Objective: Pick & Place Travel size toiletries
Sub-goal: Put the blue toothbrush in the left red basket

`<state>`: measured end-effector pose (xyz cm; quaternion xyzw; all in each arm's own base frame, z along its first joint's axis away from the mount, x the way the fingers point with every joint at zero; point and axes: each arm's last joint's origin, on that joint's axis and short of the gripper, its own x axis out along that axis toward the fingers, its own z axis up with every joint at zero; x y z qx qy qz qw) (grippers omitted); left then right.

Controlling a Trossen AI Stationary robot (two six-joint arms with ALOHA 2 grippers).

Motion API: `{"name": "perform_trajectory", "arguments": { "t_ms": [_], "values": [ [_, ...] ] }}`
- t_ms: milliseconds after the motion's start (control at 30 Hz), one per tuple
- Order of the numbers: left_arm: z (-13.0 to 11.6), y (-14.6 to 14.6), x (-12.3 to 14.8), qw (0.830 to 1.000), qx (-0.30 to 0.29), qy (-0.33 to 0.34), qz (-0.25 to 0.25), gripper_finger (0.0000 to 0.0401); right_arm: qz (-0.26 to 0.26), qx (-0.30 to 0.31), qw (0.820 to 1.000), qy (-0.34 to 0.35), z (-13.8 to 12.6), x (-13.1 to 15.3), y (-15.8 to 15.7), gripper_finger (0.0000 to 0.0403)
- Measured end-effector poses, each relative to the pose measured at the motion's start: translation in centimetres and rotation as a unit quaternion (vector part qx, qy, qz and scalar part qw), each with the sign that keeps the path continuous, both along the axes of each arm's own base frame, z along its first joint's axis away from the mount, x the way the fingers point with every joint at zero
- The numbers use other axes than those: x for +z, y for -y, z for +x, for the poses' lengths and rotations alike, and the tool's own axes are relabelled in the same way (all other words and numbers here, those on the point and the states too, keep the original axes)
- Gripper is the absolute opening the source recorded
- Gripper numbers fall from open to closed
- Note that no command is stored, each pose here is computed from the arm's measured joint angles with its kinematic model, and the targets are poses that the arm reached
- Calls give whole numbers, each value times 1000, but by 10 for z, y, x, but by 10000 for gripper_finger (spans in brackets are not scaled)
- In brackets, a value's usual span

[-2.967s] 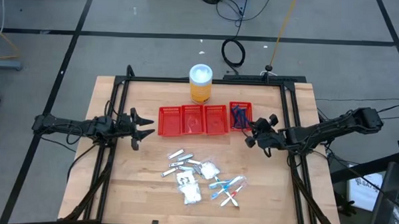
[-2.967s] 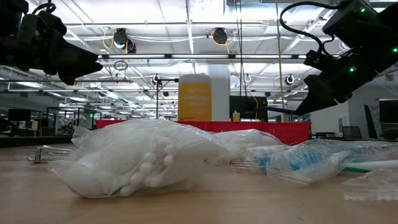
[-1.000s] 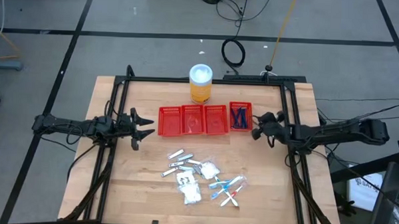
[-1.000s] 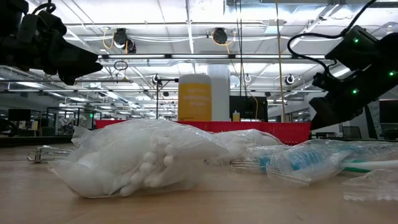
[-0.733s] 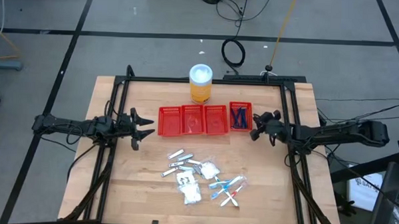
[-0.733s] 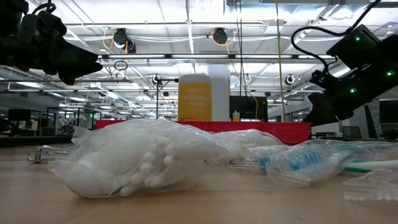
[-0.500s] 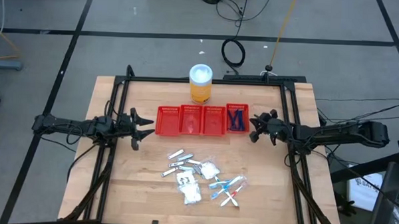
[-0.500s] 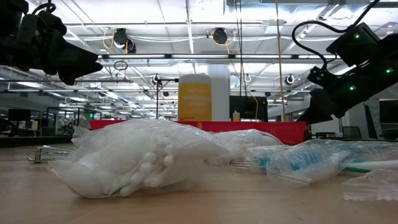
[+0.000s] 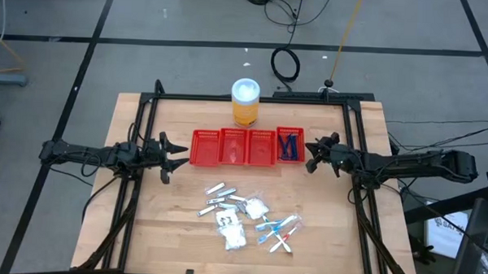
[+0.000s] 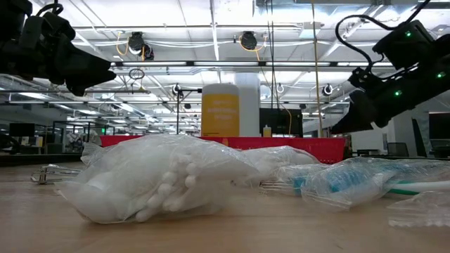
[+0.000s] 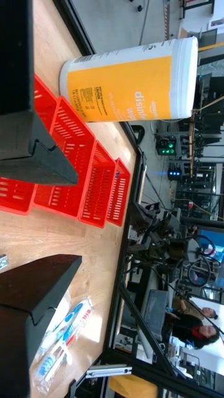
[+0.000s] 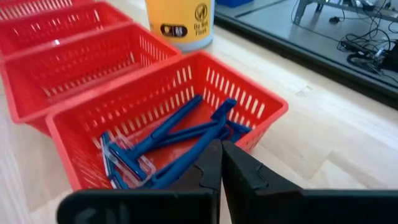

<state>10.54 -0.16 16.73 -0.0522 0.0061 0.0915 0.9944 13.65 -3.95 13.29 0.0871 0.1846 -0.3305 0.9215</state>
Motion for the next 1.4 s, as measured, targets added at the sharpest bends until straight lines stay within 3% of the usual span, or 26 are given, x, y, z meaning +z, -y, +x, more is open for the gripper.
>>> {"name": "perform_trajectory", "arguments": {
  "t_ms": [267,500,800,900,1033,1167,1300,1400],
  "values": [
    [0,0,0,1000,0,0,0,186,3,33,998,54,0,11,-7,1],
    [0,0,0,1000,0,0,0,186,-37,125,988,76,4,20,-28,1],
    [0,0,0,1000,0,0,0,186,1,324,940,107,6,23,-69,1],
    [0,0,0,1000,0,0,0,186,6,359,928,99,6,21,-81,6],
    [0,0,0,1000,0,0,0,186,24,389,916,92,6,18,-96,40],
    [0,0,0,1000,0,0,0,186,46,417,905,73,11,19,-112,104],
    [0,0,0,1000,0,0,0,186,46,438,897,25,19,11,-127,163],
    [0,0,0,1000,0,0,0,186,42,446,894,-10,29,5,-137,179]
  ]
}}
